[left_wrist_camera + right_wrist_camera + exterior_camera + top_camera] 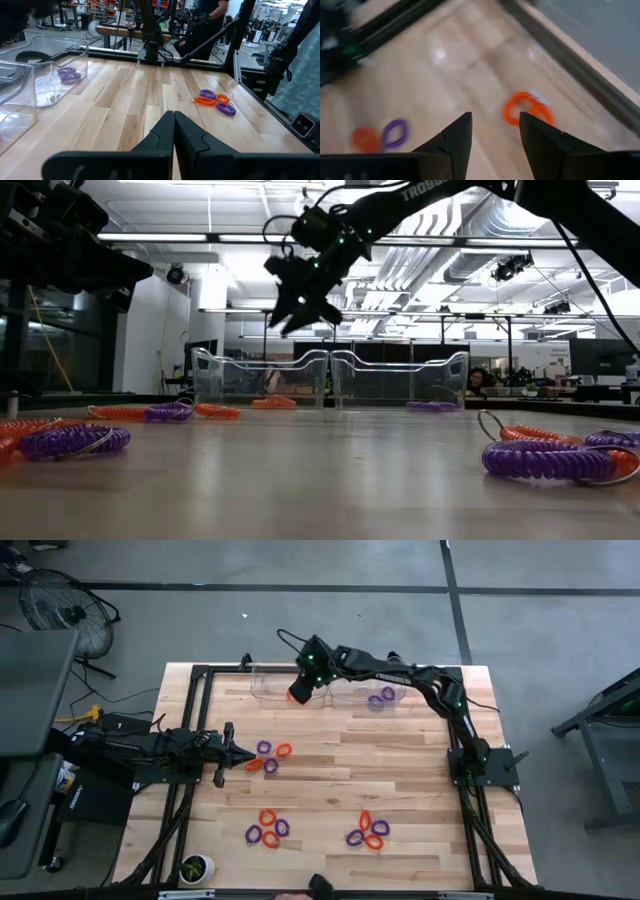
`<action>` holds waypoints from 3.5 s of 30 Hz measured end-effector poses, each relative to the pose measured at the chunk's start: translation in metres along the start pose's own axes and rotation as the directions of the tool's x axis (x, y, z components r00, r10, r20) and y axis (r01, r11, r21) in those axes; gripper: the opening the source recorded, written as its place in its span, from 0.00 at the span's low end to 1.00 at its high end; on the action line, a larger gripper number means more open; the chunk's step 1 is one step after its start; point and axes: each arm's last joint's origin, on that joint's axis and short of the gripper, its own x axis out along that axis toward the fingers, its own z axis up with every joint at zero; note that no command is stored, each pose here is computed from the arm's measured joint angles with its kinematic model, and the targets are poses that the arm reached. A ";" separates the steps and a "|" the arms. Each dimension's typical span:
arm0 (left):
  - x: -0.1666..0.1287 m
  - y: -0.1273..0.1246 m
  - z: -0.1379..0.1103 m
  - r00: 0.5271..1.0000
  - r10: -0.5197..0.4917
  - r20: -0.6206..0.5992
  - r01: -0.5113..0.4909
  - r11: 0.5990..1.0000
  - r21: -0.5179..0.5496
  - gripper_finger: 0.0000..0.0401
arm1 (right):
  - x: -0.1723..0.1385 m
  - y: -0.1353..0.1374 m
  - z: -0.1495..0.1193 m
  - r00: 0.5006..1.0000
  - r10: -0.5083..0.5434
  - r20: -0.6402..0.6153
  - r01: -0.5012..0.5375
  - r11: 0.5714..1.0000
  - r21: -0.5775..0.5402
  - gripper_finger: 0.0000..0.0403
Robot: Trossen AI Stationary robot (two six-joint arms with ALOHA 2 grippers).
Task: Sort spring keychains
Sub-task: Put the violet spring keychain into the right transparent bin
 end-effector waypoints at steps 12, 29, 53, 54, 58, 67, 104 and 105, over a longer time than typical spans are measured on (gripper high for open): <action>0.000 0.000 0.000 1.000 0.000 0.000 0.000 1.000 0.000 0.00 | -0.005 0.051 -0.016 0.965 0.239 -0.108 -0.258 0.940 -0.223 0.39; 0.000 0.000 0.000 1.000 0.000 0.000 0.000 1.000 0.000 0.00 | -0.028 0.106 -0.076 0.883 0.034 -0.467 -0.249 0.879 -0.407 0.39; 0.000 0.000 0.000 1.000 0.000 0.001 0.000 1.000 0.000 0.00 | -0.079 0.191 -0.159 0.735 -0.222 -0.640 -0.031 0.933 -0.359 0.39; 0.000 0.000 0.000 1.000 0.000 0.000 0.000 1.000 0.000 0.00 | -0.081 0.194 -0.166 0.731 -0.224 -0.644 -0.033 0.932 -0.362 0.39; 0.000 0.000 0.000 1.000 0.000 0.000 0.000 1.000 0.000 0.00 | -0.095 0.198 -0.193 0.749 -0.201 -0.631 -0.035 0.940 -0.340 0.39; 0.000 0.000 0.000 1.000 -0.001 0.000 0.001 1.000 0.000 0.00 | -0.129 0.173 -0.258 0.773 -0.143 -0.619 0.040 0.983 -0.177 0.39; 0.000 0.000 0.000 1.000 0.000 0.000 0.000 1.000 0.000 0.00 | -0.143 0.167 -0.355 0.828 -0.048 -0.559 -0.215 0.893 -0.394 0.55; 0.000 0.000 0.000 1.000 0.000 0.000 0.000 1.000 0.000 0.00 | -0.142 0.167 -0.356 0.830 -0.056 -0.555 -0.212 0.888 -0.407 0.55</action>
